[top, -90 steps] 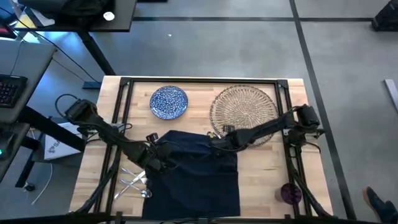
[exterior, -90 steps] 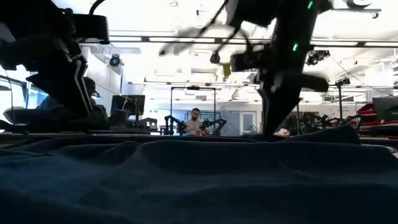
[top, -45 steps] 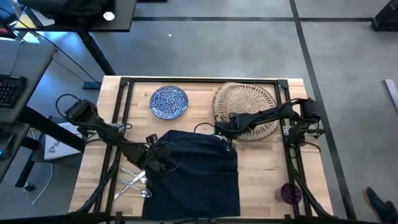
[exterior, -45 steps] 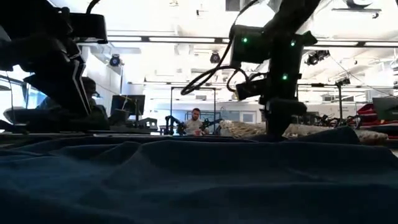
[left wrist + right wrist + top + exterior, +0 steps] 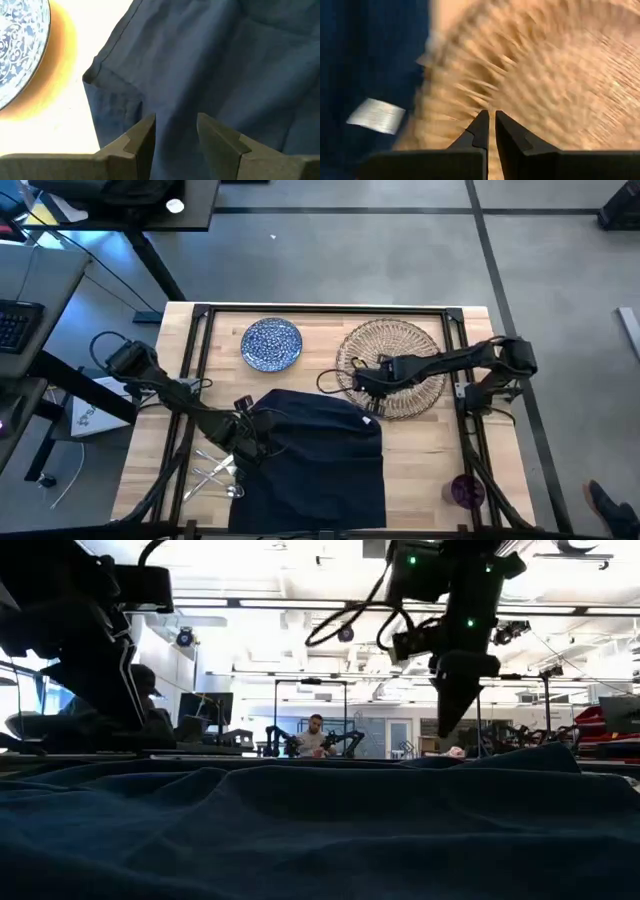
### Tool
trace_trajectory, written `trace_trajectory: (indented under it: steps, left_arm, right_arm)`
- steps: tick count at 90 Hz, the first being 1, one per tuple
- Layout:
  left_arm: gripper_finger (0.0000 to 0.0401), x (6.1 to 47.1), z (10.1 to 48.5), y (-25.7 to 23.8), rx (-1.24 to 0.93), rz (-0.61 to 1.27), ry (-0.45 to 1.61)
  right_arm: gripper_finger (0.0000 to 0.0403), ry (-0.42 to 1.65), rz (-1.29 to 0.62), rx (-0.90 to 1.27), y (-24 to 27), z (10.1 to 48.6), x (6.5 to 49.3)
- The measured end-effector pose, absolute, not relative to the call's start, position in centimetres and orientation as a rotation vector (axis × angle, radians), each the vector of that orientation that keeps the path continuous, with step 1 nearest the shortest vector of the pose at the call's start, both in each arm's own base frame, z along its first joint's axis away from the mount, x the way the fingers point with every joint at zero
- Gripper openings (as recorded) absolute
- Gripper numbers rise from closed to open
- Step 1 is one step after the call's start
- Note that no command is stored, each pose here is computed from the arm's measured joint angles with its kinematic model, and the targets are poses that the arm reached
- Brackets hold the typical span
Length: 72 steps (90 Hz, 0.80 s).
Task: Set table place
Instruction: Fold the blue table napkin
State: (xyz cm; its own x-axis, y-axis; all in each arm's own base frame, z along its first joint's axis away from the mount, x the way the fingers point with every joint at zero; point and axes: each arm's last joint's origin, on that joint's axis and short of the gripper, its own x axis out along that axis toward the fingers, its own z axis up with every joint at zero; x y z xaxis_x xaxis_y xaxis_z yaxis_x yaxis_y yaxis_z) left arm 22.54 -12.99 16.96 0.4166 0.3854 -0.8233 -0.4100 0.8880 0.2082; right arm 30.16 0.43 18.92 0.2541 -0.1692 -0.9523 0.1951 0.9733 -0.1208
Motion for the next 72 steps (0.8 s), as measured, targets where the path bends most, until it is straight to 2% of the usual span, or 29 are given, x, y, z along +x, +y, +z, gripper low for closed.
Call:
trace_trajectory:
  steps: [16, 31, 45, 61, 72]
  left_arm:
    - [0.0126, 22.0, 16.8, -13.8, -0.046, 0.451, 1.06]
    - [0.0126, 21.0, 15.9, -14.9, -0.067, 0.371, 1.094]
    - [0.0126, 20.5, 15.8, -15.6, -0.061, 0.346, 1.072]
    - [0.0126, 20.7, 15.9, -15.5, -0.057, 0.366, 1.034]
    - [0.0126, 21.0, 15.8, -15.1, -0.061, 0.387, 1.035]
  right_arm:
    - [0.0, 1.224, -0.134, -0.004, 3.4, 17.9, 31.4]
    - [0.0, 1.21, -0.077, -0.031, 6.2, 15.0, 32.8]
    - [0.0, 1.073, -0.004, -0.056, 7.6, 12.4, 35.3]
    - [0.0, 0.857, -0.002, -0.121, 6.1, 10.8, 39.7]
    - [0.0, 0.841, -0.064, -0.205, 3.6, 11.1, 42.4]
